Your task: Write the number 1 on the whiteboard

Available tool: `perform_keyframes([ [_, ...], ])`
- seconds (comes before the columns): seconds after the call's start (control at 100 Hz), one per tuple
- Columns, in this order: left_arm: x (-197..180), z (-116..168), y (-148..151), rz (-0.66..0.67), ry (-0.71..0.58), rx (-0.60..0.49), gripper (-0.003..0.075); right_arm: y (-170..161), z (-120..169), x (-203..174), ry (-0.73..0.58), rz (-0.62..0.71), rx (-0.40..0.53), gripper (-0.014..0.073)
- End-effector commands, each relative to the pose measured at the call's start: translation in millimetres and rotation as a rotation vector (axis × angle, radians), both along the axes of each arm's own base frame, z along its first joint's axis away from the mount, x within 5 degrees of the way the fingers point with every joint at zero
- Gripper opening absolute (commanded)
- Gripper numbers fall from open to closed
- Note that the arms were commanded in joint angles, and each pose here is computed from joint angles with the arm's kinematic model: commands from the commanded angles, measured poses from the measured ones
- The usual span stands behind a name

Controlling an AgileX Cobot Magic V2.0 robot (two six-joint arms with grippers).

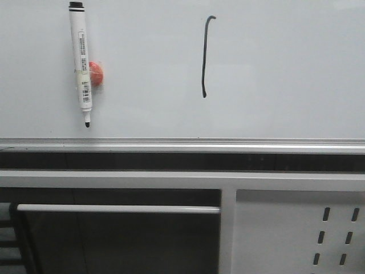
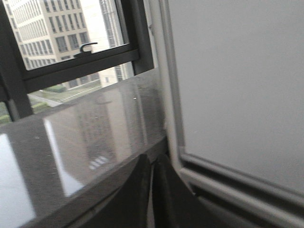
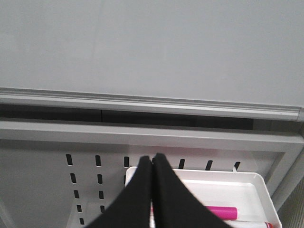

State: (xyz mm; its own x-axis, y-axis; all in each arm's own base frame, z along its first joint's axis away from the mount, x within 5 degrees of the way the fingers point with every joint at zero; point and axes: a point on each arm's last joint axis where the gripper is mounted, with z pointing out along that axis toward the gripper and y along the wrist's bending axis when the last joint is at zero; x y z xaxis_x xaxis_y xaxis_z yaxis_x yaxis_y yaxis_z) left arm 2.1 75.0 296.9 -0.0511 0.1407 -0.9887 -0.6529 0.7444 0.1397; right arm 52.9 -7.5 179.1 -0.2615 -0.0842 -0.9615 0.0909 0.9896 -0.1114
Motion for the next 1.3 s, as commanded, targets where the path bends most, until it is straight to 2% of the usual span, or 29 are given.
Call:
perform_keyframes([
  [0.0, -2, 10, -5, -0.107, -0.222, -0.102, -0.0018, 0, -7, 0, -0.011, -0.001, -0.004, -0.0079],
  [0.05, 1, 11, -9, -0.171, -0.321, -0.202, -0.0018, 0, -7, 0, -0.011, -0.001, -0.004, -0.0079],
  [0.13, 7, 12, -19, -0.303, -0.357, -0.265, -0.0018, 0, -7, 0, -0.011, -0.001, -0.004, -0.0079],
  [0.24, 13, 17, -37, -0.503, -0.375, -0.166, -0.0018, 0, -7, 0, -0.011, -0.001, -0.004, -0.0079],
  [0.31, 16, 16, -44, -0.577, -0.365, -0.117, -0.0018, 0, -7, 0, -0.011, -0.001, -0.004, -0.0079],
  [0.54, 21, 10, -61, -0.749, -0.391, -0.083, -0.0018, 0, -7, 0, -0.011, -0.001, -0.004, -0.0079],
  [0.57, 21, 10, -63, -0.781, -0.419, -0.116, -0.0018, 0, -7, 0, -0.011, -0.001, -0.004, -0.0079],
  [0.58, 22, 10, -64, -0.78, -0.416, -0.083, -0.0018, 0, -7, 0, -0.011, -0.001, -0.004, -0.0079],
  [0.59, 22, 10, -65, -0.801, -0.431, -0.118, -0.0018, 0, -7, 0, -0.011, -0.001, -0.004, -0.0079],
  [0.6, 22, 9, -66, -0.801, -0.426, -0.079, -0.0018, 0, -7, 0, -0.011, -0.001, -0.004, -0.0079],
  [0.62, 22, 9, -67, -0.823, -0.436, -0.078, -0.0018, 0, -7, 0, -0.011, -0.001, -0.004, -0.0079],
  [0.64, 22, 8, -69, -0.851, -0.447, -0.117, -0.0018, 0, -7, 0, -0.011, -0.001, -0.004, -0.0079],
  [0.65, 22, 8, -70, -0.852, -0.439, -0.079, -0.0018, 0, -7, 0, -0.011, -0.001, -0.004, -0.0079],
  [0.66, 22, 8, -71, -0.872, -0.45, -0.117, -0.0018, 0, -7, 0, -0.011, -0.001, -0.004, -0.0079],
  [0.67, 23, 7, -72, -0.873, -0.44, -0.083, -0.0018, 0, -7, 0, -0.011, -0.001, -0.004, -0.0079],
  [0.7, 23, 6, -74, -0.9, -0.437, -0.093, -0.0018, 0, -7, 0, -0.011, -0.001, -0.004, -0.0079],
  [0.71, 23, 6, -75, -0.915, -0.442, -0.127, -0.0018, 0, -7, 0, -0.011, -0.001, -0.004, -0.0079],
  [0.72, 23, 6, -76, -0.917, -0.433, -0.098, -0.0018, 0, -7, 0, -0.011, -0.001, -0.004, -0.0079],
  [0.73, 23, 4, -77, -0.933, -0.429, -0.128, -0.0018, 0, -7, 0, -0.011, -0.001, -0.004, -0.0079],
  [0.74, 23, 4, -77, -0.934, -0.418, -0.099, -0.0018, 0, -7, 0, -0.011, -0.001, -0.004, -0.0079],
  [0.78, 24, 1, -80, -0.964, -0.383, -0.113, -0.0018, 0, -7, 0, -0.011, -0.001, -0.004, -0.0079],
  [0.84, 25, -5, -83, -0.982, -0.301, -0.083, -0.0018, 0, -7, 0, -0.011, -0.001, -0.004, -0.0079],
  [0.96, 32, -24, -84, -0.955, -0.17, -0.159, -0.0018, 0, -7, 0, -0.011, -0.001, -0.004, -0.0079],
  [1.08, 39, -45, -81, -0.876, -0.13, -0.254, -0.0018, 0, -7, 0, -0.011, -0.001, -0.004, -0.0079],
  [1.29, 50, -82, -79, -0.8, -0.075, -0.267, -0.0018, 0, -7, 0, -0.011, -0.001, -0.004, -0.0079],
])
